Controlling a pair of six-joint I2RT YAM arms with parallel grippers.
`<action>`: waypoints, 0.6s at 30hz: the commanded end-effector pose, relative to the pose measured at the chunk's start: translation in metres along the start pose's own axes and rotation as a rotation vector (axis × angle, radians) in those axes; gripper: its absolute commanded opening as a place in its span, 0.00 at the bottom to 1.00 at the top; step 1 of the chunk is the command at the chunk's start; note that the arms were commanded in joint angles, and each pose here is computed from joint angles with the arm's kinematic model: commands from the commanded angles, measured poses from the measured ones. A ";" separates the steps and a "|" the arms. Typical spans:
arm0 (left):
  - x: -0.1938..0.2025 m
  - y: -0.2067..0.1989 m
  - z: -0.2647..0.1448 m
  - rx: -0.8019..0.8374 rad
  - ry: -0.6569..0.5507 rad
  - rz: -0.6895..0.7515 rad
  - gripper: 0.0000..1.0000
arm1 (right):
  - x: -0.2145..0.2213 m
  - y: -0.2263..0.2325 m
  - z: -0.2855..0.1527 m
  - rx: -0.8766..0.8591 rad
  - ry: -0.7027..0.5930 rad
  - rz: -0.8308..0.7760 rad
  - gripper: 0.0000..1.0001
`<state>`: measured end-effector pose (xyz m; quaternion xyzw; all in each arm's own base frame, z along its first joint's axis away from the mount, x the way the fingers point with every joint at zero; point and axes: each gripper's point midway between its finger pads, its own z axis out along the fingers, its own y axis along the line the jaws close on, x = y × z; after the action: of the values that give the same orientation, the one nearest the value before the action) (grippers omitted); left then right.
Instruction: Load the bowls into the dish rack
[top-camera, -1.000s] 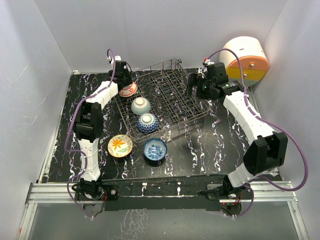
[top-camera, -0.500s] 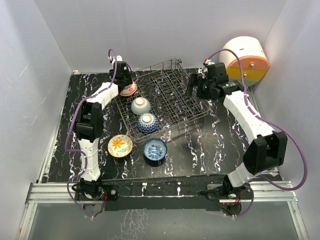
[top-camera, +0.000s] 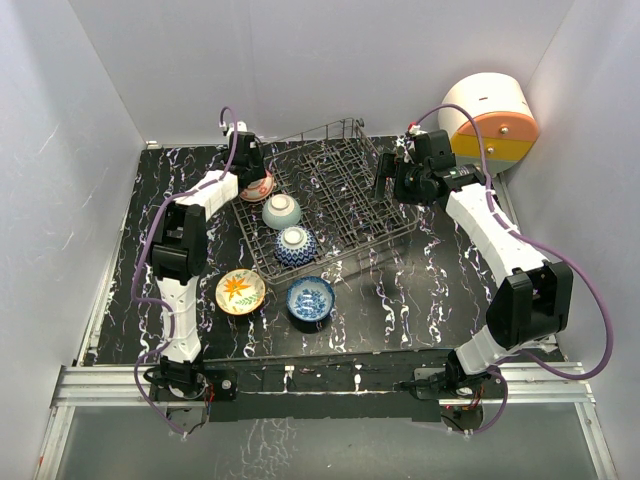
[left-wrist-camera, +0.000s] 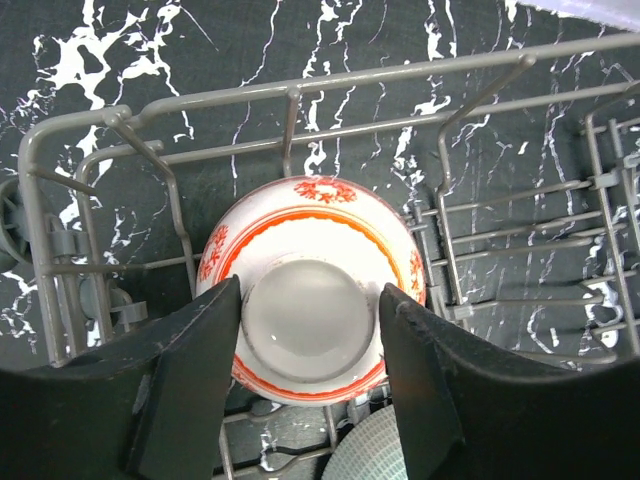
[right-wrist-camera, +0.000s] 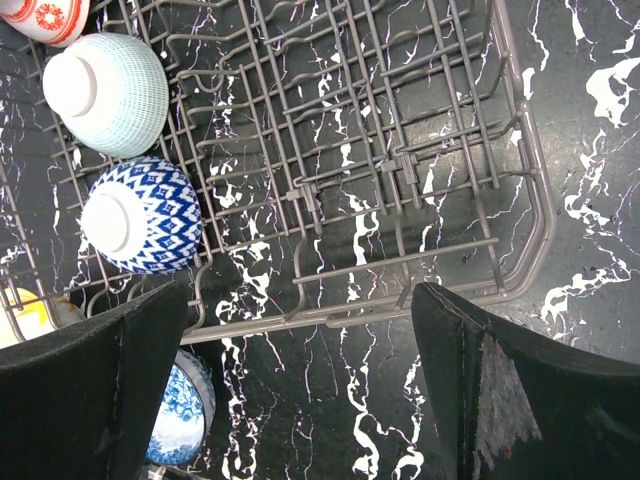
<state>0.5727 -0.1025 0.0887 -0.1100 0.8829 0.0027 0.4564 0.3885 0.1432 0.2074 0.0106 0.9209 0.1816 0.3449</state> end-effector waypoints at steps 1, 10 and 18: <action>-0.024 -0.012 -0.011 0.045 -0.063 -0.018 0.62 | -0.012 0.004 -0.007 -0.019 -0.052 -0.013 0.98; -0.057 -0.030 -0.041 0.135 -0.108 -0.046 0.97 | -0.018 0.007 -0.007 -0.027 -0.060 -0.016 0.99; -0.078 -0.086 -0.125 0.314 -0.146 0.033 0.97 | -0.022 0.010 -0.008 -0.040 -0.066 -0.012 0.99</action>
<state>0.5645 -0.1359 0.1314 -0.0839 0.8752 -0.0633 0.4722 0.3875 0.1438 0.2060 0.0099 0.9214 0.1835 0.3424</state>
